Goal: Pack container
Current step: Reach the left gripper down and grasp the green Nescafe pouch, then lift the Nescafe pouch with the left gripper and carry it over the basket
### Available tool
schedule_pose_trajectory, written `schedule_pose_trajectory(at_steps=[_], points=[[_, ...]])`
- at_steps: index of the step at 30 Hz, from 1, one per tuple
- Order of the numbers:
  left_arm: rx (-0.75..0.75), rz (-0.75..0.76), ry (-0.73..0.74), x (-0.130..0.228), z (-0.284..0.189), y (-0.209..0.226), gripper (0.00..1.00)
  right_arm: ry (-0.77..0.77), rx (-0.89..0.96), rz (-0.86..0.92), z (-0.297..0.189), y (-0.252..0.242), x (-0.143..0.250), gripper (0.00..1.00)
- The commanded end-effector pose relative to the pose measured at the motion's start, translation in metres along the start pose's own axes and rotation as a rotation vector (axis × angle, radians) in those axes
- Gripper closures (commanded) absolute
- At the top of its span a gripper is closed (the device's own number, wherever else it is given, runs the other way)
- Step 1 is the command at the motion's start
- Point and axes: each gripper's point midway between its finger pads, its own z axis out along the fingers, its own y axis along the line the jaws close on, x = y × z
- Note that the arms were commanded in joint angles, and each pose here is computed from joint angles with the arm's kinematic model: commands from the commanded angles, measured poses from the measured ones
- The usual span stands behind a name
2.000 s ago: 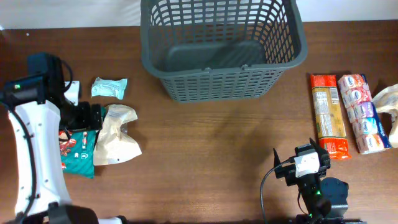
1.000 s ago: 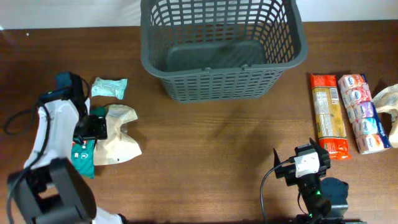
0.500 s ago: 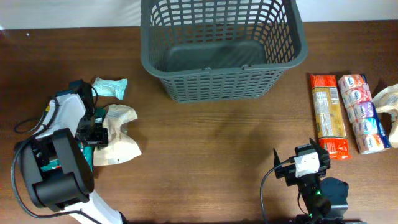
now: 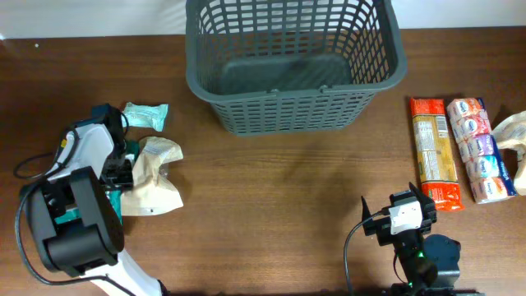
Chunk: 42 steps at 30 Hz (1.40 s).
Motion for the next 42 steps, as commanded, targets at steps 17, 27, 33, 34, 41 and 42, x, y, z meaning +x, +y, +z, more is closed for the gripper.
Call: schedule_pose_trajectory(at_steps=[17, 27, 33, 34, 41, 42], points=[[-0.014, 0.025, 0.090, 0.008, 0.027, -0.010, 0.98, 0.004, 0.007, 0.001, 0.000, -0.001, 0.003, 0.01], [-0.008, 0.026, 0.070, -0.008, -0.008, 0.006, 0.98, 0.004, 0.007, 0.001, 0.000, -0.001, 0.003, 0.01], [-0.042, -0.029, -0.052, -0.029, -0.057, 0.034, 0.98, 0.004, 0.007, 0.000, 0.000, -0.001, 0.003, 0.01], [-0.042, -0.039, -0.073, -0.031, -0.064, 0.038, 0.98, 0.004, 0.007, 0.001, 0.000, -0.001, 0.003, 0.01], [-0.056, 0.031, -0.309, -0.049, -0.144, 0.064, 0.98, 0.004, 0.007, 0.001, 0.000, -0.001, 0.003, 0.01], [-0.061, 0.054, -0.338, -0.050, -0.154, 0.066, 0.98, 0.004, 0.007, 0.000, 0.000, -0.001, 0.003, 0.01]])
